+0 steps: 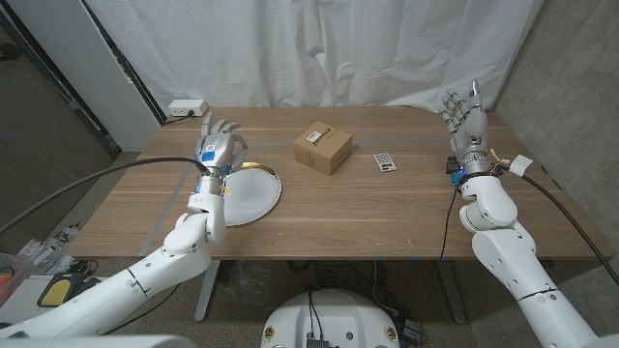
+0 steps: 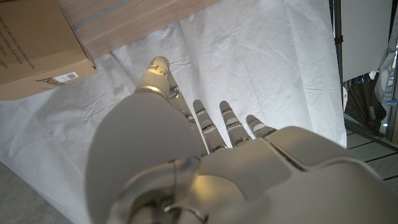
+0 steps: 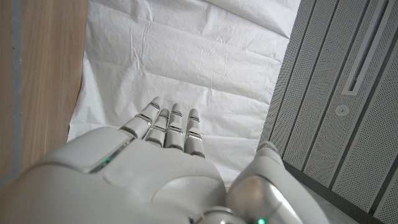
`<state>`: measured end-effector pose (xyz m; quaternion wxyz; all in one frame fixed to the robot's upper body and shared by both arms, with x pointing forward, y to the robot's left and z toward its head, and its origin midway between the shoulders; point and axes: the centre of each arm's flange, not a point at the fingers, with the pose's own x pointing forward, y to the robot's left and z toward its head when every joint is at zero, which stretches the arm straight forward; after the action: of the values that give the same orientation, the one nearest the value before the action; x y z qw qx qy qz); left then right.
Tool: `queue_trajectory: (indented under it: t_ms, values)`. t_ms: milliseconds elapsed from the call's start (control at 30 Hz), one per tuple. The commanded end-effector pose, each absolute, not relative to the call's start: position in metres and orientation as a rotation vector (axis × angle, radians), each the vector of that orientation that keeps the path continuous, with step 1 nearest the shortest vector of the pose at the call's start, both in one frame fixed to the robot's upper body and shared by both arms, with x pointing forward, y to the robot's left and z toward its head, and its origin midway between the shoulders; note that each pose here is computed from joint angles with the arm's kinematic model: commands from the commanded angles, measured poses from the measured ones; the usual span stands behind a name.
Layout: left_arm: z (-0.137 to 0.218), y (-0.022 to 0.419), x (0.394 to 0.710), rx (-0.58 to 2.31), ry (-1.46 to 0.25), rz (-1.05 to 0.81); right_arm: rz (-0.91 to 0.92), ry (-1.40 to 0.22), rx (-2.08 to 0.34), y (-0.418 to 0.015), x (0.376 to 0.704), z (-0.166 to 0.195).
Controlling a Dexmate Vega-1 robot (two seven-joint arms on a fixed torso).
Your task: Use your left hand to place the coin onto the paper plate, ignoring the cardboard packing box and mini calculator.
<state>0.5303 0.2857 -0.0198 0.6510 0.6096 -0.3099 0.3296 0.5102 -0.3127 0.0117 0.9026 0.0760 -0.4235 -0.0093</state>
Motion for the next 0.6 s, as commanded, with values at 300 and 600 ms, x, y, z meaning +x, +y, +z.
queue_trajectory:
  t_ms: [300, 600]
  values:
    - [-0.0277, 0.2892, 0.5408, 1.401, -0.656, 0.729, -0.011, -0.868, 0.149, -0.3090, 0.5165, 0.0191]
    - [-0.0272, 0.2899, 0.5474, 1.423, -0.627, 0.701, -0.019, -0.861, 0.149, -0.3089, 0.5157, 0.0192]
